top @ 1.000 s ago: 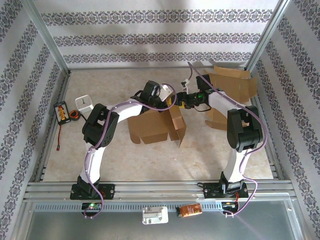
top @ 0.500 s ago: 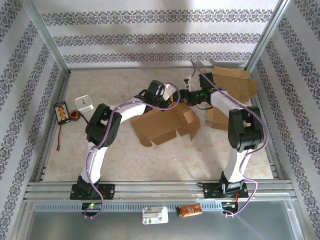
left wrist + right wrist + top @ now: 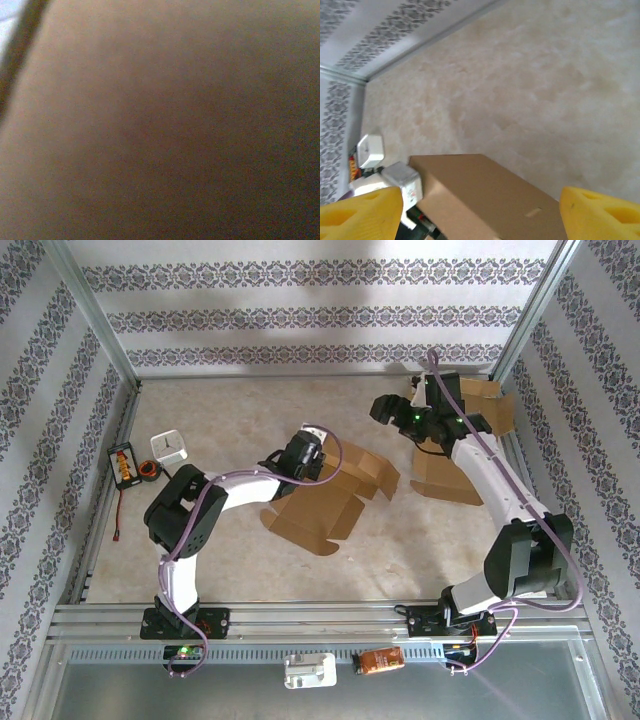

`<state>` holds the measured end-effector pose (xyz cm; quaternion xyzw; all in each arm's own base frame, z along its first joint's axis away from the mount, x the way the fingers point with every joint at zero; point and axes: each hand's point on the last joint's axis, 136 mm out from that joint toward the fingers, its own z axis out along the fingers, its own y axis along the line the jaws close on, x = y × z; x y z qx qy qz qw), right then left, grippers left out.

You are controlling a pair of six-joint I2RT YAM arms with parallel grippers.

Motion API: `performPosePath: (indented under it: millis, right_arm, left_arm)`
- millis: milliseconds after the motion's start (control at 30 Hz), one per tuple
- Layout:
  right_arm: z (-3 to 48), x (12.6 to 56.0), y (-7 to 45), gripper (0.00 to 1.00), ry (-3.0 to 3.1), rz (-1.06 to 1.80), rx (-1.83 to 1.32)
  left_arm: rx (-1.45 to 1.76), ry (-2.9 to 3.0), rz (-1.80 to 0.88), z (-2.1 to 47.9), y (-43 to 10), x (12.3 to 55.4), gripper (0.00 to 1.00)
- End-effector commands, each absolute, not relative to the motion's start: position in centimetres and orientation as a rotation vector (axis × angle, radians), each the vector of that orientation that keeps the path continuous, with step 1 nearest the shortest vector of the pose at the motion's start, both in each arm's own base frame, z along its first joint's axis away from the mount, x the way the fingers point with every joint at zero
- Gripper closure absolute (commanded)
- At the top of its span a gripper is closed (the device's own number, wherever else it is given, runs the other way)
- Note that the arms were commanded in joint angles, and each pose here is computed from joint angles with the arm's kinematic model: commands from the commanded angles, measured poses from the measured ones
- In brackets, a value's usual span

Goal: Fold the paper box

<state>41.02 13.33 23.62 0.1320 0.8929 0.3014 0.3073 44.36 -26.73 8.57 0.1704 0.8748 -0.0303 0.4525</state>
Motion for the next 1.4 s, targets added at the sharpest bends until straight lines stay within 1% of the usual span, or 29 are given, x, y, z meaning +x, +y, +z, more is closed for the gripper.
performPosePath:
  millis: [0,67,167,300,367,433,533,667,733,833,933,1033,1167,1300,1367]
  right_arm:
    - [22.6,38.6,11.6,0.19,2.436,0.671,0.556]
    - [23.2,37.2,11.2,0.19,2.422,0.613,0.569]
    - [24.2,35.5,10.8,0.21,2.386,0.612,0.626]
    - [24.9,33.1,10.9,0.23,2.377,0.584,0.677]
    - [24.8,31.7,11.8,0.23,2.396,0.609,0.715]
    - [24.7,30.5,12.9,0.23,2.406,0.649,0.759]
    - [24.1,29.6,14.9,0.23,2.403,0.701,0.800]
    - [22.5,30.9,16.2,0.21,2.436,0.695,0.825]
    - [21.6,31.9,16.9,0.20,2.458,0.695,0.810]
    - [20.1,33.1,17.7,0.17,2.490,0.682,0.800]
    - [19.0,34.0,18.8,0.16,2.510,0.699,0.805]
    - [18.0,34.8,19.0,0.16,2.505,0.691,0.811]
    - [17.5,35.9,19.5,0.21,2.475,0.718,0.787]
    - [16.7,36.8,19.8,0.25,2.485,0.705,0.784]
    - [16.3,37.2,20.0,0.27,2.492,0.708,0.790]
  left_arm:
    - [0.292,2.172,-0.066,9.7,-25.7,43.0,0.52]
    - [0.248,2.158,-0.092,11.2,-25.1,42.3,0.49]
    - [0.214,2.154,-0.142,13.2,-24.5,41.0,0.44]
    - [0.176,2.184,-0.185,15.3,-23.0,38.7,0.41]
    - [0.131,2.210,-0.232,17.2,-21.6,37.5,0.39]
    - [0.039,2.277,-0.347,18.6,-20.0,37.3,0.35]
    - [-0.001,2.419,-0.602,19.9,-19.5,37.9,0.35]
    - [0.168,2.469,-0.883,21.9,-22.4,39.6,0.34]
    - [0.208,2.464,-0.946,22.5,-23.4,41.0,0.33]
    - [0.224,2.459,-0.992,22.0,-24.3,43.1,0.30]
    - [0.250,2.459,-1.094,21.3,-25.9,44.1,0.29]
    - [0.255,2.467,-1.110,20.2,-26.4,44.9,0.27]
    - [0.252,2.446,-1.149,19.2,-26.9,45.3,0.25]
    - [0.227,2.470,-1.164,18.0,-27.1,45.3,0.25]
    - [0.198,2.487,-1.159,17.5,-27.0,45.2,0.27]
